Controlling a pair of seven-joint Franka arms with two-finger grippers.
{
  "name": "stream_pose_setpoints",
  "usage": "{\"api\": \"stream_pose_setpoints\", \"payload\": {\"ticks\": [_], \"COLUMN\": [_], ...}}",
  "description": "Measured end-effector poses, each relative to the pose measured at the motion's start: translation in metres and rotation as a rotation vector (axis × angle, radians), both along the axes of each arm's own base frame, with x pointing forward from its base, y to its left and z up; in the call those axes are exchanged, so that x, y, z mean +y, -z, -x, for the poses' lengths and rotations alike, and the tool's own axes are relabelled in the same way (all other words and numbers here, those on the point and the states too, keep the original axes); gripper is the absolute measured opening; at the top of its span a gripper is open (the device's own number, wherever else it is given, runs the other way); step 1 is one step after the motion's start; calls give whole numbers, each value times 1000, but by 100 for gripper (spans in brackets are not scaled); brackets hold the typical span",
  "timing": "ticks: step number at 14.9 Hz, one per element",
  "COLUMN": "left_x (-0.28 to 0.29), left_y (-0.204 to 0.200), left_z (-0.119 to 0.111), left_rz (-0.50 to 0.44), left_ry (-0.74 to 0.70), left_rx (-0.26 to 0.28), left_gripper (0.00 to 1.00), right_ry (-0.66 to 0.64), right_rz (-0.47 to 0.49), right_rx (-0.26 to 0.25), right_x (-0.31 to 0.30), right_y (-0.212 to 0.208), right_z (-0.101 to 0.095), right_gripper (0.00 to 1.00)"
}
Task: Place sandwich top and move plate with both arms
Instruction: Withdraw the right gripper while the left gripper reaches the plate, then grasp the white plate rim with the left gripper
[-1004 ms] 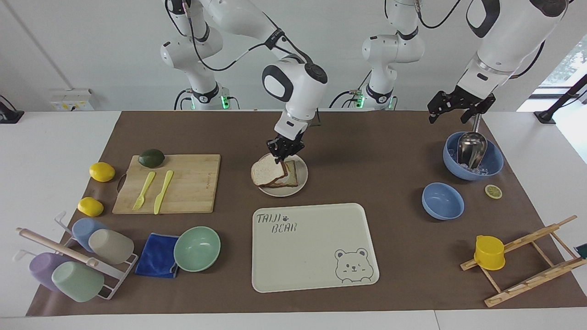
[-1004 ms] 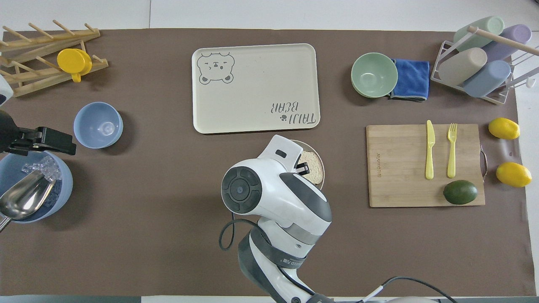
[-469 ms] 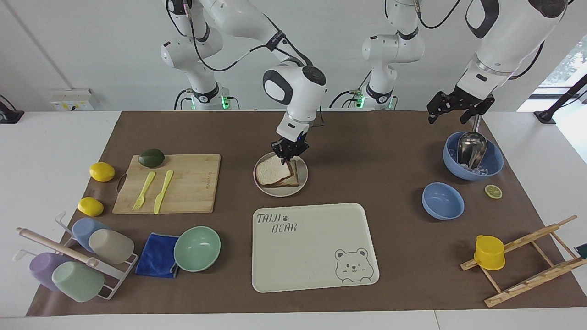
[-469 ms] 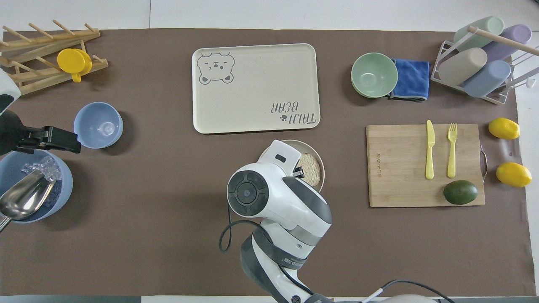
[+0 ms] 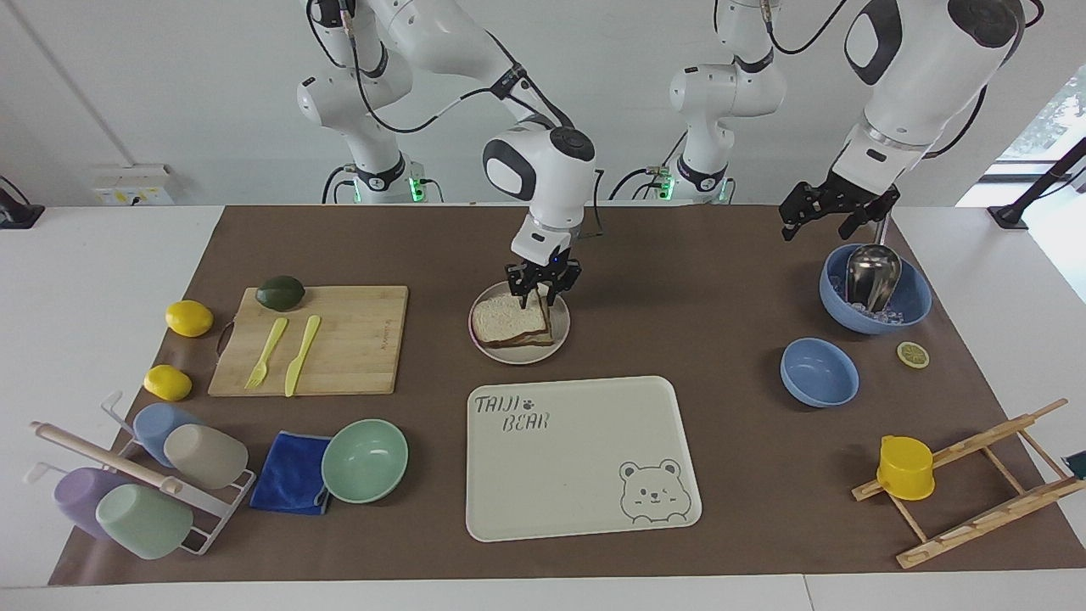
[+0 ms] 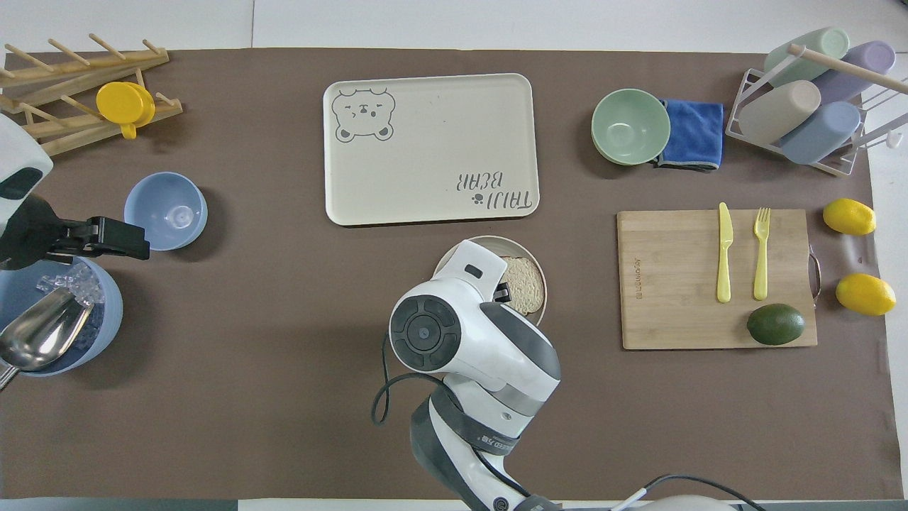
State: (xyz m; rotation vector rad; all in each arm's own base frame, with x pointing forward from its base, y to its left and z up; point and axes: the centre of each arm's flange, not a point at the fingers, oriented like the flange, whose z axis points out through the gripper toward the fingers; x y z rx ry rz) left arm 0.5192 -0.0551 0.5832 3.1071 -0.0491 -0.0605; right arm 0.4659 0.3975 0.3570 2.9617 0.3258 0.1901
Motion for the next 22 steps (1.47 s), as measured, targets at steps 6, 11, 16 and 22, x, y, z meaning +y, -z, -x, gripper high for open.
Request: {"api": "stream_pose_setpoints", "payload": {"ticks": [6,11,16,22], "left_x": [-34,-121,-234,-275], "left_y": [30,88,184,239], "left_z": [-1,8,24,49], "left_rz": [43,123,165,211], "left_ry": [-6,-66,-19,-19], "left_rx": [-33,-67,-44,-16], "left_gripper": [100,100,100,100], "right_ry": [199,387,352,350], "right_rz": [-101,-139,-158,-150], "right_rx": [75,203,265,340], "right_x": [-123,-286,-361,-375], "right_y": [-122,-199,-206,-192], "right_z": [-70,-67,-64,-89], "right_gripper": [100,100,100,100]}}
